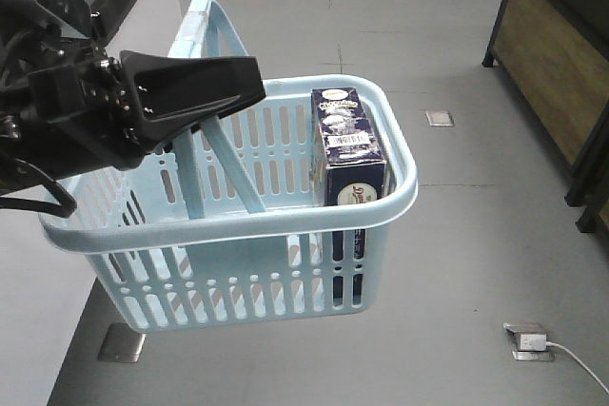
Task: Left arm holds basket, right arm returns cookies
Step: 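Raise the blue basket with the left gripper in front of the robot, then hold the blue basket steady with the left gripper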
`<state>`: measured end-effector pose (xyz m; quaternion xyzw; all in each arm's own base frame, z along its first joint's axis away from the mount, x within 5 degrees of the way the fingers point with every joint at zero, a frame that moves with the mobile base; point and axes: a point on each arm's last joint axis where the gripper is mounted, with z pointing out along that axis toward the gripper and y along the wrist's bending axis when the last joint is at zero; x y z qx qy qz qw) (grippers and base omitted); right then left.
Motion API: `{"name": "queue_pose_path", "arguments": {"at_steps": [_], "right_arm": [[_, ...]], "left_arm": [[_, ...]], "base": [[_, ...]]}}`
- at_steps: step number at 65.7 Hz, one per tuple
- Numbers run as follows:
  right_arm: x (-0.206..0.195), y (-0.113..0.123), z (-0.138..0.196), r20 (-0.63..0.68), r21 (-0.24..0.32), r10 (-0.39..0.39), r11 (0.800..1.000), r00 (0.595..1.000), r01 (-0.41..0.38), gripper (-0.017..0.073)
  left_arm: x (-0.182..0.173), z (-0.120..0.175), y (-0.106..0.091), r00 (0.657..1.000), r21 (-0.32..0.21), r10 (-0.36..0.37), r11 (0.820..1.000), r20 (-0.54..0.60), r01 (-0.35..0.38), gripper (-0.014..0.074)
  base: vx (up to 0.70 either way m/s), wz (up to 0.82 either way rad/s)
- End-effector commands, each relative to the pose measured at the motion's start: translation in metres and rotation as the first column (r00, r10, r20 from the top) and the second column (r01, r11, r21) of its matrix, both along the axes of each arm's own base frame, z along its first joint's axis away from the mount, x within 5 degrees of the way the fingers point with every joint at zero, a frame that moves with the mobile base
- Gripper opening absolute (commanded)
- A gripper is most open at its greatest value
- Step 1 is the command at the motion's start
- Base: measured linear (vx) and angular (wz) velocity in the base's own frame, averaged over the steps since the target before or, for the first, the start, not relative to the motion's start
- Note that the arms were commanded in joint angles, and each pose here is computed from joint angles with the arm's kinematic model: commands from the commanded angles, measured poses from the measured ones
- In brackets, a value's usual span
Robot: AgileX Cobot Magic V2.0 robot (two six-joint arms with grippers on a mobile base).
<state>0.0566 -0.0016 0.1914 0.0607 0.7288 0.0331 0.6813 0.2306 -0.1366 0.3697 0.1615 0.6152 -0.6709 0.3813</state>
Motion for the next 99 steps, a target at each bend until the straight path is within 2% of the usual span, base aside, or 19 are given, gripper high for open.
{"name": "queue_pose_path", "arguments": {"at_steps": [1,12,35,47,57,68,79,99], "right_arm": [[0.001,-0.001,0.001,0.057,-0.013,-0.005,1.0,0.998,0.006,-0.0003],[0.001,-0.001,0.001,0.057,-0.013,-0.005,1.0,0.998,0.006,-0.0003],[0.001,-0.001,0.001,0.057,-0.013,-0.005,1.0,0.998,0.006,-0.0003],[0.001,-0.001,0.001,0.057,-0.013,-0.005,1.0,0.998,0.006,-0.0003],[0.001,-0.001,0.001,0.057,-0.013,-0.005,1.0,0.998,0.006,-0.0003],[0.001,-0.001,0.001,0.057,-0.013,-0.005,1.0,0.998,0.006,-0.0003],[0.001,-0.001,0.001,0.057,-0.013,-0.005,1.0,0.998,0.006,-0.0003],[0.001,-0.001,0.001,0.057,-0.013,-0.005,1.0,0.998,0.006,-0.0003]], "left_arm": [[-0.019,0.033,-0.001,0.989,-0.194,-0.09,0.975,0.118,0.112,-0.0003],[-0.027,0.034,-0.011,0.982,-0.205,-0.143,0.965,0.124,0.166,-0.0003],[-0.03,0.028,-0.016,0.977,-0.135,-0.183,0.971,0.106,0.196,-0.0003],[-0.032,0.027,-0.016,0.975,-0.135,-0.193,0.969,0.114,0.208,-0.0003],[-0.039,0.018,-0.025,0.968,-0.126,-0.221,0.964,0.122,0.236,-0.0003],[-0.044,0.013,-0.032,0.968,-0.132,-0.215,0.964,0.128,0.231,-0.0003],[-0.042,0.016,-0.032,0.972,-0.17,-0.19,0.962,0.14,0.213,-0.0003],[-0.042,0.016,-0.032,0.972,-0.16,-0.186,0.965,0.147,0.209,-0.0003]], "base": [[0.0,0.0],[0.0,0.0],[0.0,0.0],[0.0,0.0],[0.0,0.0],[0.0,0.0],[0.0,0.0],[0.0,0.0]]}}
